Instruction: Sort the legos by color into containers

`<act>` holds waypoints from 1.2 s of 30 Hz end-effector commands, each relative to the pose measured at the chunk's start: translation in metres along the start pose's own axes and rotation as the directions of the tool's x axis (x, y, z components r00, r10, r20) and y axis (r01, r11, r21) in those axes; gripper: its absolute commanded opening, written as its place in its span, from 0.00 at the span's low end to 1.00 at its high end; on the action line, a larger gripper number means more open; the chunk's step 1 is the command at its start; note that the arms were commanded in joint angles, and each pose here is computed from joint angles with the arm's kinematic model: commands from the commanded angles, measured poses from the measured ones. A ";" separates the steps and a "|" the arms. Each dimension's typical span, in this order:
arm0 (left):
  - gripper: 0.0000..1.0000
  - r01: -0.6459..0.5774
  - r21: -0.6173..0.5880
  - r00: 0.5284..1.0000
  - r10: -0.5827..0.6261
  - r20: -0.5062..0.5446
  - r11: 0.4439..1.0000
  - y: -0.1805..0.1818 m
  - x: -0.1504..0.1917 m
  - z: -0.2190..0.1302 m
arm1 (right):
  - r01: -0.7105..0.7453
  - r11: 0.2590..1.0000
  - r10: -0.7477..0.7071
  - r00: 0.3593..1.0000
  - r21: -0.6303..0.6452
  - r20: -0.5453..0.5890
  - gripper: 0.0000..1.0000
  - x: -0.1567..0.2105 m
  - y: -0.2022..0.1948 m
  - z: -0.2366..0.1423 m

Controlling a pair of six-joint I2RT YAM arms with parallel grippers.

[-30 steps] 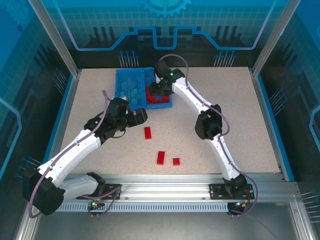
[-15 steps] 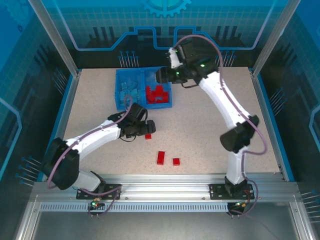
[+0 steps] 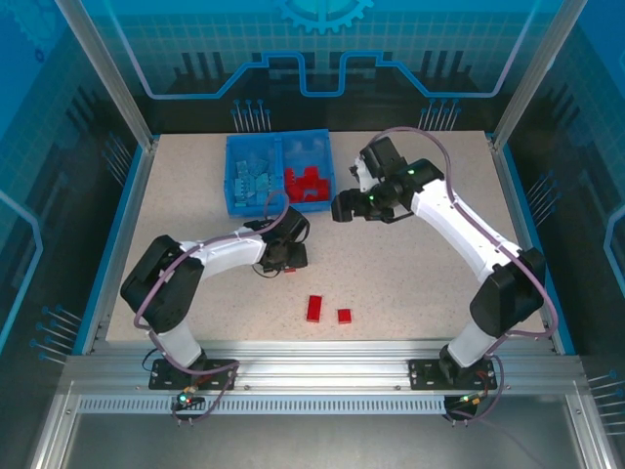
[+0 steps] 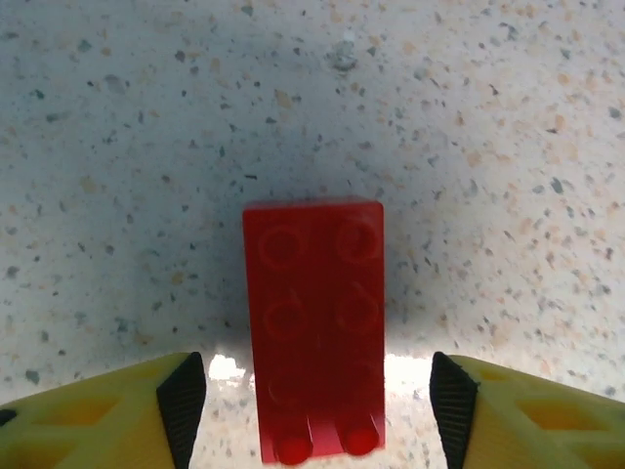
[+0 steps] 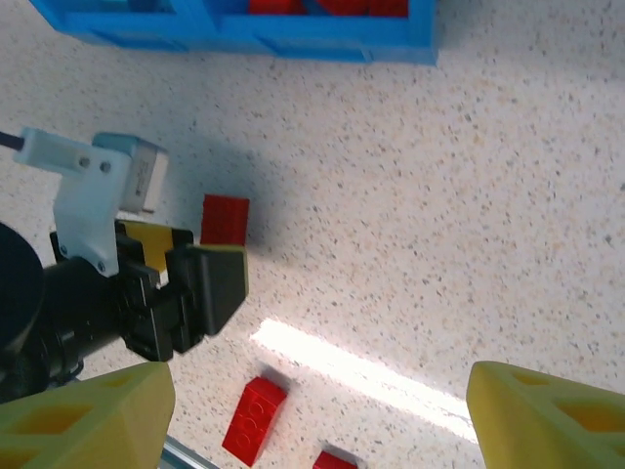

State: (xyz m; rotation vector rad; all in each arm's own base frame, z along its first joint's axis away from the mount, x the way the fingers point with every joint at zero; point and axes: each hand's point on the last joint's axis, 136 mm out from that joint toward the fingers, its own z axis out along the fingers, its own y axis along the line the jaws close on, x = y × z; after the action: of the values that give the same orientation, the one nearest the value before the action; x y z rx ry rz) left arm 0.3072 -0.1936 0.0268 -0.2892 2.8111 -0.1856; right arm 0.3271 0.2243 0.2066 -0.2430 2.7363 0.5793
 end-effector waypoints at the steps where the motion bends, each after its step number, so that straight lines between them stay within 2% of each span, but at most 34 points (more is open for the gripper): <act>1: 0.53 0.004 -0.028 1.000 -0.003 0.019 1.000 -0.001 -0.006 0.008 | -0.018 1.000 0.019 0.999 -0.020 0.029 0.81 0.005 0.000 -0.021; 4: 0.39 0.005 -0.044 1.000 -0.004 0.011 0.999 0.002 -0.004 0.012 | -0.023 1.000 0.023 1.000 -0.012 0.019 0.81 0.009 -0.004 -0.022; 9: 0.24 -0.004 -0.054 0.999 0.006 0.036 0.999 0.004 -0.009 0.005 | -0.036 0.999 0.036 0.999 -0.025 0.019 0.81 0.010 -0.004 -0.023; 13: 0.23 -0.011 0.003 0.995 0.011 0.100 1.000 -0.011 -0.030 -0.028 | -0.040 0.998 0.041 0.999 -0.039 0.024 0.81 0.008 -0.001 -0.024; 16: 0.23 -0.036 0.076 0.981 0.021 0.193 0.996 -0.033 -0.059 -0.073 | -0.041 0.998 0.043 0.998 -0.045 0.038 0.81 0.006 0.000 -0.027; 20: 0.22 -0.103 0.108 0.932 0.059 0.357 0.989 -0.058 -0.109 -0.129 | -0.050 0.997 0.053 0.997 -0.054 0.058 0.81 0.002 0.002 -0.029; 22: 0.22 -0.129 0.089 0.909 0.081 0.410 0.988 -0.066 -0.134 -0.138 | -0.052 0.997 0.055 0.996 -0.056 0.064 0.81 0.000 0.003 -0.029; 29: 0.23 -0.132 0.018 0.878 0.108 0.466 0.991 -0.069 -0.219 -0.113 | -0.053 0.997 0.057 0.995 -0.056 0.081 0.81 -0.002 0.004 -0.036; 36: 0.26 -0.155 -0.038 0.886 0.156 0.436 0.987 -0.076 -0.265 -0.067 | -0.064 0.997 0.068 0.992 -0.043 0.102 0.81 0.004 -0.001 -0.049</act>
State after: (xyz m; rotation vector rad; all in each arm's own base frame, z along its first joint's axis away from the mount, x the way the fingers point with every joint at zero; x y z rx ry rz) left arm 0.5354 -0.2020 0.1735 -0.1633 2.3679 -0.1223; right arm 0.3153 0.2130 0.2362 -0.1670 2.6634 0.6436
